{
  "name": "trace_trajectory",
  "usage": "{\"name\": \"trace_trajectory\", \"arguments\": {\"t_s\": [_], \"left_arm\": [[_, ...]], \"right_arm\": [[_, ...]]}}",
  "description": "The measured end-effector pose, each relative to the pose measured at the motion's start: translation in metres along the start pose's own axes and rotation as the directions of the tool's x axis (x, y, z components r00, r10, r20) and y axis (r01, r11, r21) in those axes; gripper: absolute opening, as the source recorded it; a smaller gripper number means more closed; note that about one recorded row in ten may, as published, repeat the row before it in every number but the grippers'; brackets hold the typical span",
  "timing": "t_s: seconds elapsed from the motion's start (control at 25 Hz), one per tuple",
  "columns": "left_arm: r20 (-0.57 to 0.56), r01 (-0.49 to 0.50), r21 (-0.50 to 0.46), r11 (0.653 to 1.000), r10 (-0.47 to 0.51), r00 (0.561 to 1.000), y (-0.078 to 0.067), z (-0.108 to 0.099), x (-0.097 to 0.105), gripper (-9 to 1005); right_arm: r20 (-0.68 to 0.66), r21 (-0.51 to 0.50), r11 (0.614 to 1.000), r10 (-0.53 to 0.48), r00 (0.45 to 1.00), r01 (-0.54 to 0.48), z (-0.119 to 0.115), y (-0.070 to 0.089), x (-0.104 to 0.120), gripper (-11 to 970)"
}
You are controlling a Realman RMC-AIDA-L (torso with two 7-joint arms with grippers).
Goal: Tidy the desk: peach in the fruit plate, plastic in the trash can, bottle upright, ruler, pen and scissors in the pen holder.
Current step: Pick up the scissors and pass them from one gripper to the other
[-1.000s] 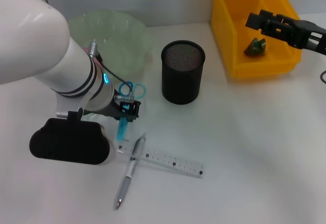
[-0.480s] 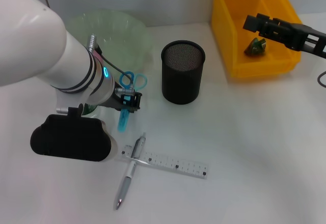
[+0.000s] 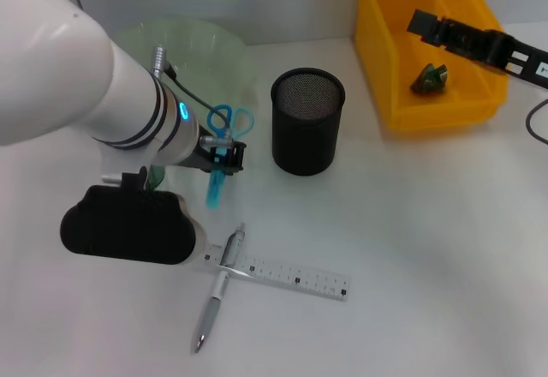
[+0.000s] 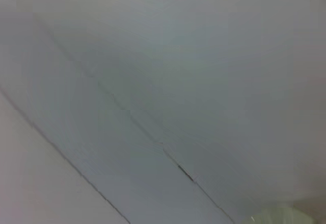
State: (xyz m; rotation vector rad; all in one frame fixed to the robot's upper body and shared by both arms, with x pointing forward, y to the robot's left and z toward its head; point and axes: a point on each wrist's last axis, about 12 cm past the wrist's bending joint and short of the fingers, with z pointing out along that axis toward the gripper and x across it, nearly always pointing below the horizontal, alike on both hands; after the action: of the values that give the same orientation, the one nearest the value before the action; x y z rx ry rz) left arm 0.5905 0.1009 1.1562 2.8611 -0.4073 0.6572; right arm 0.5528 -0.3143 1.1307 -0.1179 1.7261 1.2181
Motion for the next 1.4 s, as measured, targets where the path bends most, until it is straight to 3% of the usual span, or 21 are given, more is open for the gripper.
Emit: {"name": "trace_trajectory", "arguments": {"t_s": [0.24,0.56,0.96,1.4], "left_arm": [[-0.026,-0.006,-0.004,1.000,0.006,1.000,0.010,-0.004,0.001,232],[-0.058,-0.004,0.000,1.000,0.004,0.998,0.014,-0.008,-0.001,234],[-0.098,0.018,-0.008,1.000,-0.018,0.995,0.014,-0.015,0.000,236],[-0.140,-0.016,-0.045,0.999,0.010,0.990,0.035,-0.027,-0.002,239]], "right_arm": [[0.001,0.019,0.990,0.137,0.991,-0.137,-0.003,-0.006,0.009,825],[-0.022,0.067,0.975,0.213,0.977,-0.211,-0.017,-0.017,0.021,824],[-0.038,0.059,0.978,0.203,0.978,-0.200,-0.012,-0.017,0.018,825],[-0.043,0.060,0.982,0.183,0.982,-0.180,-0.015,-0.016,0.023,825]]}}
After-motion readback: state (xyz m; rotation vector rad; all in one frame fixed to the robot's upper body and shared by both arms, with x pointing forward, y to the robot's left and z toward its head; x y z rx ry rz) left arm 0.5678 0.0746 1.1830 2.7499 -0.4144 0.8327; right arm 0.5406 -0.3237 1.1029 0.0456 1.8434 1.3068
